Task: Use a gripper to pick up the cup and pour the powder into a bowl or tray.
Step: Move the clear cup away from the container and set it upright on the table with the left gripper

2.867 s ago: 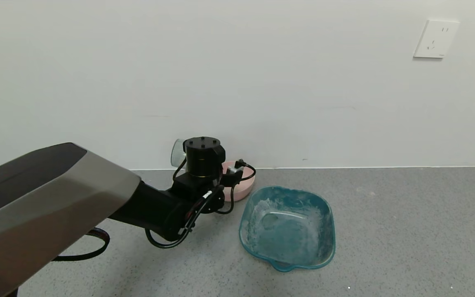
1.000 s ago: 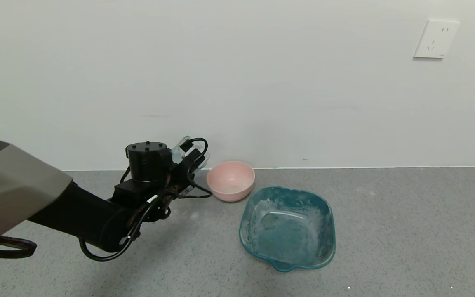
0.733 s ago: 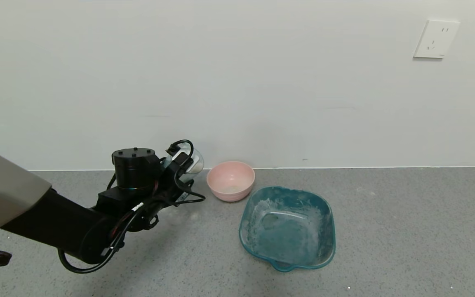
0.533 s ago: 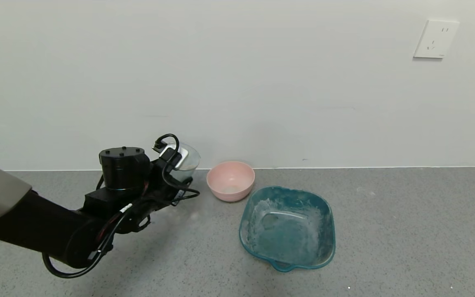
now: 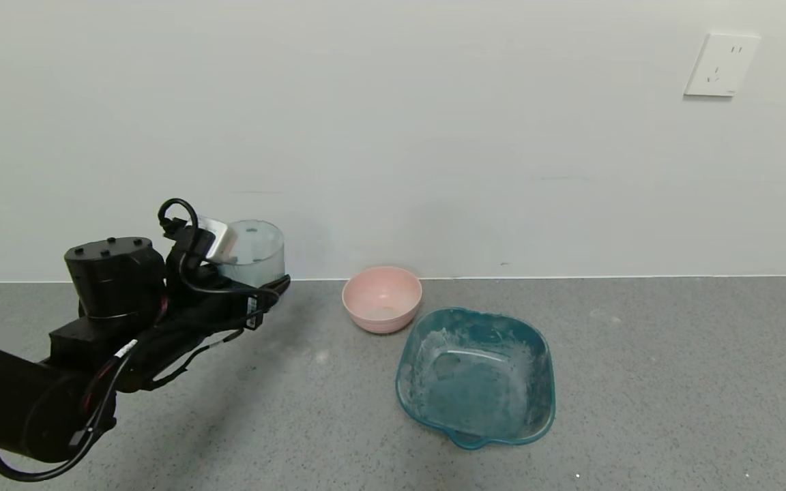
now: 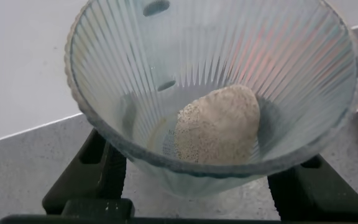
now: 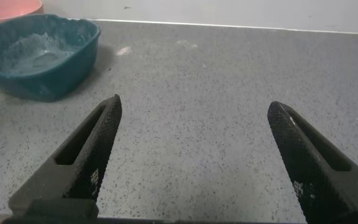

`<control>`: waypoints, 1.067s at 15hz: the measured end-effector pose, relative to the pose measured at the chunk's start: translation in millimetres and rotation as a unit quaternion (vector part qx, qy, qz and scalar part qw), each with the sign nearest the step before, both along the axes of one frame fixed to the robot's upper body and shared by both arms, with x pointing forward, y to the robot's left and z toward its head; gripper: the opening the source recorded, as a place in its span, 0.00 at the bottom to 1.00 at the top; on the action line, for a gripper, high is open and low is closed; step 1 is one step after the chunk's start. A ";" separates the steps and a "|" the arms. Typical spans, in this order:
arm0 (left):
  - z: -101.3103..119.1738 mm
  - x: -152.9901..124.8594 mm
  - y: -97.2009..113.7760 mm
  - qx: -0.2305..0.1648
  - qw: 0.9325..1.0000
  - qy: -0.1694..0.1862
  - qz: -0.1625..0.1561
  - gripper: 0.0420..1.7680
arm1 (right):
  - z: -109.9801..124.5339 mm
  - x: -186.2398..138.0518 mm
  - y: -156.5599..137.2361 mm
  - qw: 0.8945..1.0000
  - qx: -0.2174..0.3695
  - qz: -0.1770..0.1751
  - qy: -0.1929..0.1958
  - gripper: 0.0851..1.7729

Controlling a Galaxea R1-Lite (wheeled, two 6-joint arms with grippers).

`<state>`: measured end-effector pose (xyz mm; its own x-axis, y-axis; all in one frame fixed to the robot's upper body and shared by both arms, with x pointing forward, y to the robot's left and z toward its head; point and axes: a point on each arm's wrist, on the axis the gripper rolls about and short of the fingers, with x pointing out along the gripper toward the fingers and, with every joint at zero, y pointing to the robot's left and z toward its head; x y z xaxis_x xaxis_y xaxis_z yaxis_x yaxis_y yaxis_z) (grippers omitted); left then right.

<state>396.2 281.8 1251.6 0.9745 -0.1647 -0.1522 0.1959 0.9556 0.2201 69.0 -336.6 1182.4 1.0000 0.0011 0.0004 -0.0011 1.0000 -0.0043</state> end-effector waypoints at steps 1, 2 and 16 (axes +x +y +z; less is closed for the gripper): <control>-0.7 -0.5 1.0 -0.016 1.000 0.004 0.004 0.72 | 0.0 0.0 0.0 1.000 0.000 0.000 0.000 0.96; -1.3 -0.9 1.7 -0.028 1.000 0.008 0.008 0.72 | 0.0 0.0 0.0 1.000 0.000 0.000 0.000 0.96; -39.9 -2.3 8.7 -0.105 0.992 0.074 0.020 0.72 | 0.0 0.0 0.0 1.000 0.000 0.000 0.000 0.96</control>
